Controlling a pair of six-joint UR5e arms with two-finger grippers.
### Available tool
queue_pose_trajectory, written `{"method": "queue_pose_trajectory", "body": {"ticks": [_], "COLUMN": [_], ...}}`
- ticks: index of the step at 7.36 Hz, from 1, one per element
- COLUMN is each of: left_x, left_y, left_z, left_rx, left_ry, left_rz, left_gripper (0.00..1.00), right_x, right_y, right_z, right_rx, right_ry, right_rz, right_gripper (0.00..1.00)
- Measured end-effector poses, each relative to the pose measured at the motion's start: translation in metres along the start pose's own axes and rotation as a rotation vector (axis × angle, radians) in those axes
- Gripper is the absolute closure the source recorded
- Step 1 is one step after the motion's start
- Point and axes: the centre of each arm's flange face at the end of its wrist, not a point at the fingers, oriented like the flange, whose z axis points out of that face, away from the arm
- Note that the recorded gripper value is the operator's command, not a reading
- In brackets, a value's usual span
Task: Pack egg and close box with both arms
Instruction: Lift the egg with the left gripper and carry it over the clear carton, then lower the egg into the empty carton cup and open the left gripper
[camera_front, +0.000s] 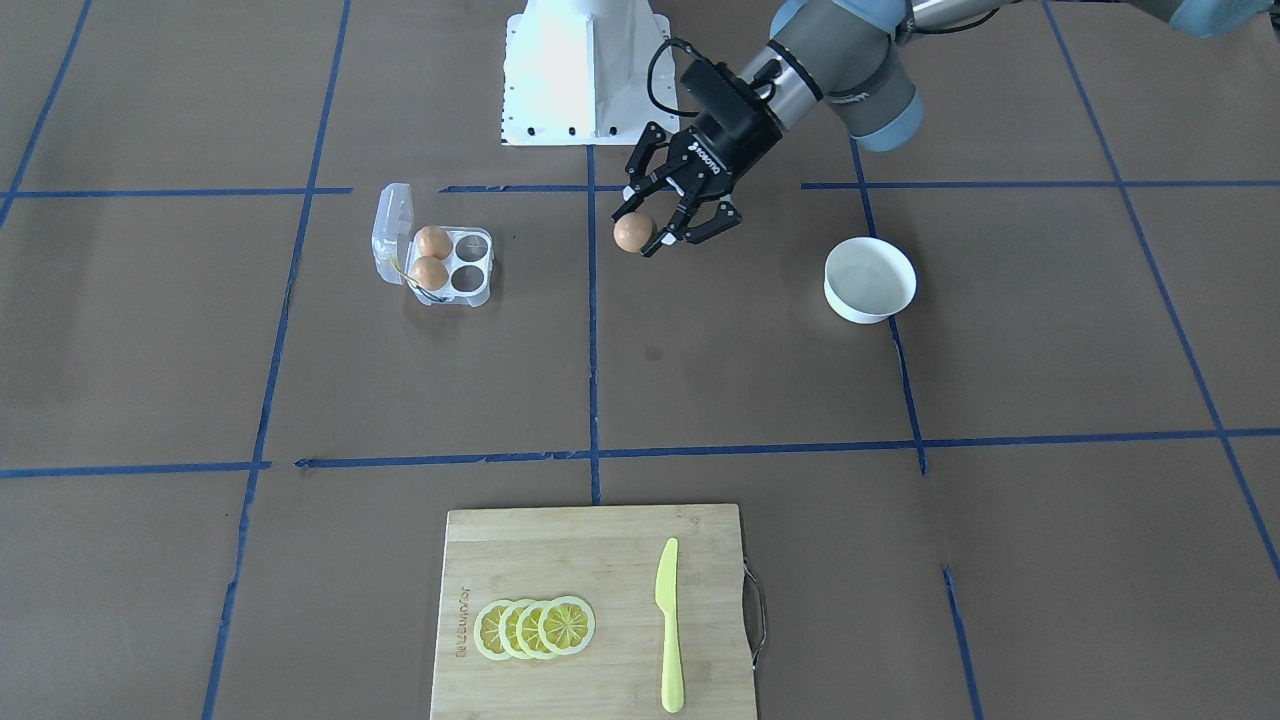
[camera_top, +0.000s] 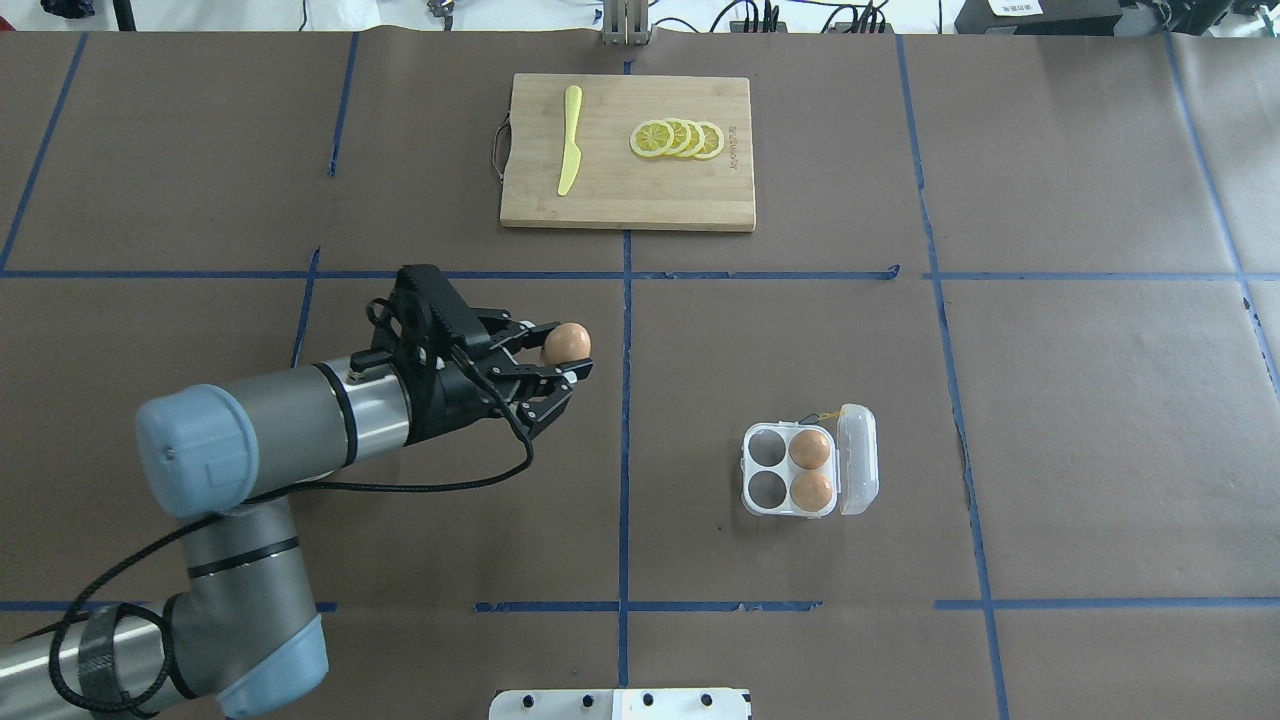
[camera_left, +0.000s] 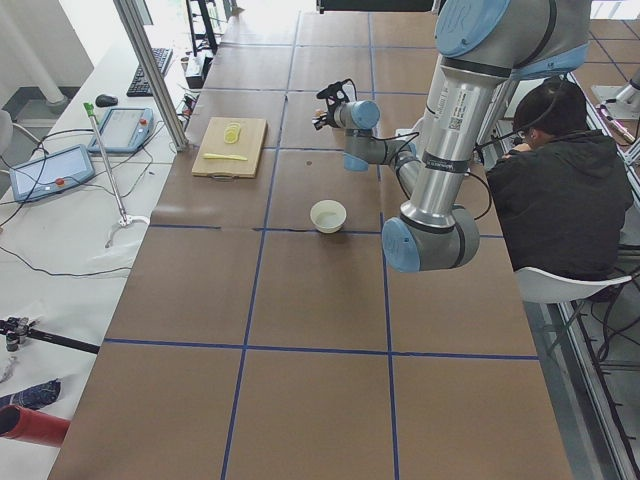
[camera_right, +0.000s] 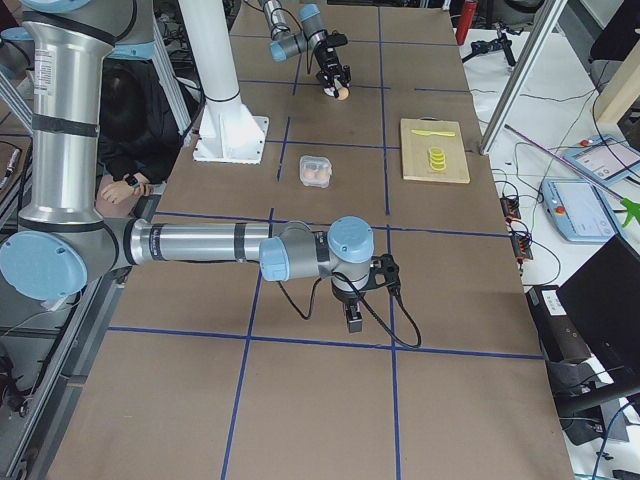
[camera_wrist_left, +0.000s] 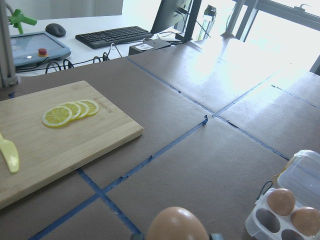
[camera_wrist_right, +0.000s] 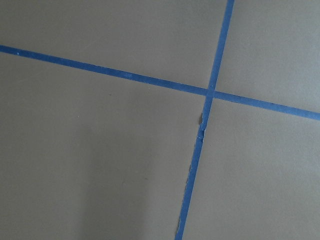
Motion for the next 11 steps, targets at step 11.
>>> {"method": "queue_pose_trajectory", "body": {"ticks": [11], "left_x": [0.147], "left_y": [0.023], "left_z": [0.139], "left_rx": [0.045], "left_ry": [0.121], "left_rz": [0.147], "left_gripper": [0.89], "right_x": [0.002], "right_y": [0.001], "right_z": [0.0], "right_rx": [0.0], "right_ry": [0.004], "right_rz": [0.004], "right_gripper": [0.0]}}
